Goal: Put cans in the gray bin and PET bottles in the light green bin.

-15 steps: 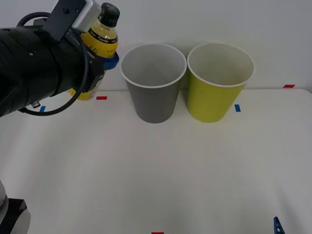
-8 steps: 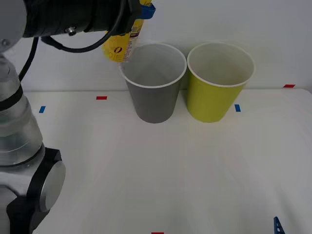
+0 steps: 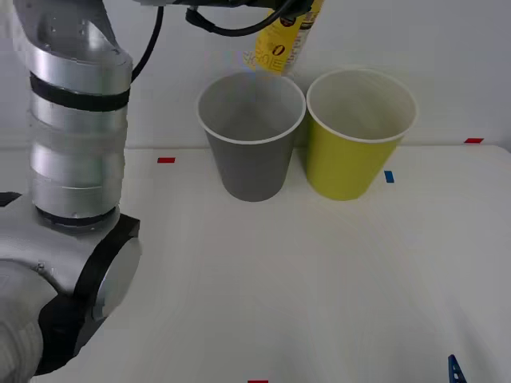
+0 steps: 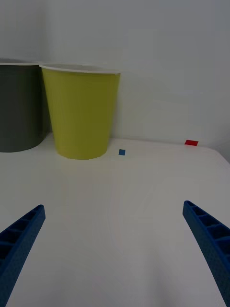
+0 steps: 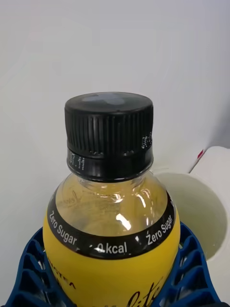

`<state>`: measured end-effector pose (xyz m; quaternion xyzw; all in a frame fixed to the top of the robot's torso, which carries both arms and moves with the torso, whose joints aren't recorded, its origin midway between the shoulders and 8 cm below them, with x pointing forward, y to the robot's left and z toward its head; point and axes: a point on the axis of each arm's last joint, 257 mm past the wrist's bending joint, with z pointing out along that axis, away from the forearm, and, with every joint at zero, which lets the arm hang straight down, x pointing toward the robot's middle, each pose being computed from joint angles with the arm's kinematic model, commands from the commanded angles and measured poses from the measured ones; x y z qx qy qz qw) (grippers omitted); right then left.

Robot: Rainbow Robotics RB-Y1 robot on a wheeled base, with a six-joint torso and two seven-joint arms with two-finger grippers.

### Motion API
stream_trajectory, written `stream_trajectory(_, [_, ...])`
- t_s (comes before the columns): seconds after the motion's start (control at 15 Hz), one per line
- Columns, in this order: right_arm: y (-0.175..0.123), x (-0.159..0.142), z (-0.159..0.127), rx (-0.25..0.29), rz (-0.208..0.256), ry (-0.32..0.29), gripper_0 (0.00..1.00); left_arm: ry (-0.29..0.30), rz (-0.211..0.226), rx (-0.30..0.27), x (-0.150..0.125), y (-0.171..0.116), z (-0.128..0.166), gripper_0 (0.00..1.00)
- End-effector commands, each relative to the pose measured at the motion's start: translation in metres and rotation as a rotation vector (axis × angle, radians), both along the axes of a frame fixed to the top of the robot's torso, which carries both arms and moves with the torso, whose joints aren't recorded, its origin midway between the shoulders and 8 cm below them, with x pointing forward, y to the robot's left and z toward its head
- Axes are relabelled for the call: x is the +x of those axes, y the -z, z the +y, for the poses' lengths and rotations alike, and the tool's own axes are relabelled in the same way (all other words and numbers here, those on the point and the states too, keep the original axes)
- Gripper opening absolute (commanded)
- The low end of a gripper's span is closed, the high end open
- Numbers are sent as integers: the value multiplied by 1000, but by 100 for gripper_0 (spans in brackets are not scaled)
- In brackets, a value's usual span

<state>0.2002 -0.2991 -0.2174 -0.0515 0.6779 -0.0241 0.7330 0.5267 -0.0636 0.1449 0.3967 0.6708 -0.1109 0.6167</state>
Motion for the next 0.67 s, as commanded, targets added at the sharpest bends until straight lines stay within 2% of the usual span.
stream_trajectory(0.07, [0,0,0,0,0,0,100,61,-24,-47,16,-7,-59,0])
stream_trajectory(0.27, [0,0,0,0,0,0,100,100,-58,-87,27,0,-105,0])
stream_trajectory(0.47, [0,0,0,0,0,0,100,151,-28,-153,30,20,-138,0])
stream_trajectory(0.67, [0,0,0,0,0,0,100,159,-40,-184,35,35,-158,0])
